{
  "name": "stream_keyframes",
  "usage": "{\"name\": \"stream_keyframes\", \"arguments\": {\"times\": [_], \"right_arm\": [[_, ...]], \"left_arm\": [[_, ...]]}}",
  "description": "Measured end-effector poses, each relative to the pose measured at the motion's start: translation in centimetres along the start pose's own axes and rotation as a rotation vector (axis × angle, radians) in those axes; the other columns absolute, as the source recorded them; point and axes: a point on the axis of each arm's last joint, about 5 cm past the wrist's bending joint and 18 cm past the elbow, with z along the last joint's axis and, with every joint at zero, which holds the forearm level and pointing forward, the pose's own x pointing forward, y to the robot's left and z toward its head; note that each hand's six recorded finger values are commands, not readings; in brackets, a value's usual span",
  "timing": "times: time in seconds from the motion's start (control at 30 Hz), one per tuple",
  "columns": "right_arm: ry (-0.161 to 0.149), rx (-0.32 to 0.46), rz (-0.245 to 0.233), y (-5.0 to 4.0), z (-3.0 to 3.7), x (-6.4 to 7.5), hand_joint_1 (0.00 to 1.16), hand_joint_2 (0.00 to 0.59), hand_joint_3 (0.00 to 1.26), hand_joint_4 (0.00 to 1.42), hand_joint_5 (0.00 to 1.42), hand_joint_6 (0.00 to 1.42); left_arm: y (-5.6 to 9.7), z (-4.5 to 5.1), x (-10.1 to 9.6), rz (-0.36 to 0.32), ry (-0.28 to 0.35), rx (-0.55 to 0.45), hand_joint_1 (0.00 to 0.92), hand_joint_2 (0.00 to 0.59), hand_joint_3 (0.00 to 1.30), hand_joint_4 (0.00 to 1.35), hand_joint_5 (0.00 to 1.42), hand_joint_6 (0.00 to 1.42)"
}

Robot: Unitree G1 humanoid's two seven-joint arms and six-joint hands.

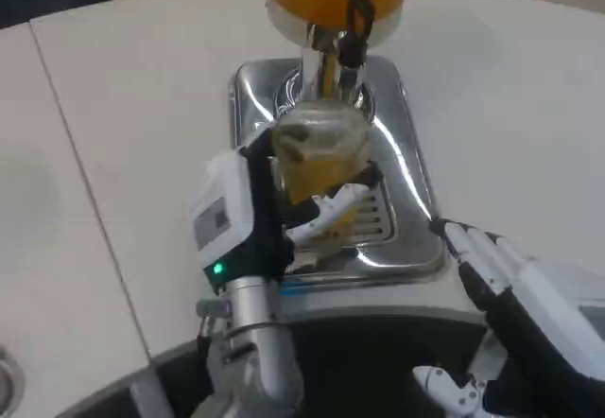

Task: Grasp the cup under the faucet to collect the drink, then remove the cup.

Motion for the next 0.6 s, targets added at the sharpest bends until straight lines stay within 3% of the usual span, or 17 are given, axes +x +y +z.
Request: {"name": "stream_keyframes", "arguments": {"times": [0.27, 0.43, 0.6], "right_arm": [[-0.019, -0.065, -0.021, -0.47, -1.00, 0.8, 0.43, 0.436, 0.00, 0.00, 0.00, 0.05], [-0.023, -0.072, -0.033, -0.51, -1.27, 0.9, 0.44, 0.440, 0.00, 0.00, 0.00, 0.05], [-0.015, -0.138, -0.065, -0.63, -1.61, 0.6, 0.44, 0.455, 0.00, 0.00, 0.00, 0.04]], "left_arm": [[3.2, -2.50, 0.5, 0.012, -0.047, 0.080, 0.560, 0.023, 1.10, 1.11, 1.42, 1.42], [4.6, -3.16, 0.1, 0.014, -0.058, 0.085, 0.559, 0.021, 1.10, 1.11, 1.42, 1.42], [6.3, -3.36, -0.4, 0.010, -0.056, 0.055, 0.570, 0.017, 1.12, 1.11, 1.42, 1.42]]}}
